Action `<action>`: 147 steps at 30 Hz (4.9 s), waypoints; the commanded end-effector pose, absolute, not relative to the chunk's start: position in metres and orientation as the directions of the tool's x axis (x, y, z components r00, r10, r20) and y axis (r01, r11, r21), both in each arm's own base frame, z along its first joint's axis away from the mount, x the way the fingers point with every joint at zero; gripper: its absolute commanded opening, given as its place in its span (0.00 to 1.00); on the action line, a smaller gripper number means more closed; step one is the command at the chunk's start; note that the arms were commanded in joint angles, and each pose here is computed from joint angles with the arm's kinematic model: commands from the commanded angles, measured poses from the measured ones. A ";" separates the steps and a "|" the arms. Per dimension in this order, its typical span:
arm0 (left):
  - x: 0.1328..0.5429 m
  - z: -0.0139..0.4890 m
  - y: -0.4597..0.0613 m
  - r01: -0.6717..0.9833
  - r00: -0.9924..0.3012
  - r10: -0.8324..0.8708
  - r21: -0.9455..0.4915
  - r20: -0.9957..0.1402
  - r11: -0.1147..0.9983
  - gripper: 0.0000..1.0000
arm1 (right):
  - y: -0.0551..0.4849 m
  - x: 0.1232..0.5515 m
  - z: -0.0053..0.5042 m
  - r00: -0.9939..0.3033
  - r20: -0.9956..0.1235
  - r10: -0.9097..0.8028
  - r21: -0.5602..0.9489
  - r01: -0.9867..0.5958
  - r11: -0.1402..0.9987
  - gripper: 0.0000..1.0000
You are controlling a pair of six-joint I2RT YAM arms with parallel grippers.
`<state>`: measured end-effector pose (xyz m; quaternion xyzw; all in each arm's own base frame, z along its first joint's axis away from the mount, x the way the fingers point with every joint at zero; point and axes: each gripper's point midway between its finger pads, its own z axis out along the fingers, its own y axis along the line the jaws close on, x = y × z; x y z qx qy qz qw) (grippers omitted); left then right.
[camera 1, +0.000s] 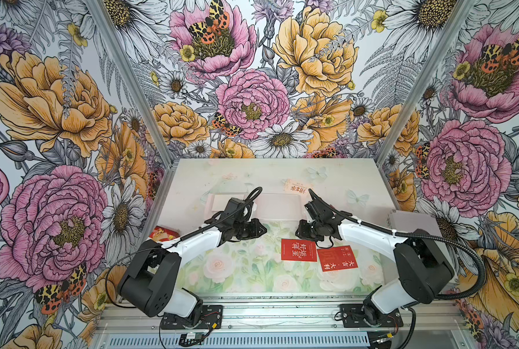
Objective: Place the photos into the photo albums
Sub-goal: Pick up the photo at the center of the board.
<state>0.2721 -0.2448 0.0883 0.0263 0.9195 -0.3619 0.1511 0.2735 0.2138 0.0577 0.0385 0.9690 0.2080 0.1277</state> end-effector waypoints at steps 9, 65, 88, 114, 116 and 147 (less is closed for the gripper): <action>0.264 0.072 -0.259 0.165 -0.955 -0.040 -0.640 -0.293 0.750 0.20 | 0.181 0.257 0.047 -0.950 -0.229 0.213 0.391 0.111 0.914 0.33; 0.227 0.015 -0.307 0.164 -0.986 0.113 -0.575 -0.124 0.802 0.22 | 0.185 0.261 0.050 -0.962 -0.126 0.241 0.492 0.150 0.857 0.33; 0.249 0.014 -0.303 0.157 -0.985 0.089 -0.557 -0.146 0.815 0.22 | 0.236 0.270 0.135 -0.982 -0.147 0.121 0.738 -0.027 0.675 0.33; 0.259 0.019 -0.290 0.135 -0.980 0.027 -0.562 -0.197 0.816 0.22 | 0.221 0.280 0.105 -0.981 -0.155 0.119 0.633 -0.006 0.774 0.13; 0.263 0.023 -0.286 0.125 -0.978 0.004 -0.570 -0.208 0.812 0.22 | 0.219 0.280 0.102 -0.979 -0.160 0.124 0.621 -0.002 0.784 0.07; 0.329 0.140 -0.183 0.054 -0.877 -0.359 -0.807 -0.321 0.588 0.24 | 0.245 0.320 0.170 -0.953 -0.281 0.110 0.698 -0.125 0.705 0.00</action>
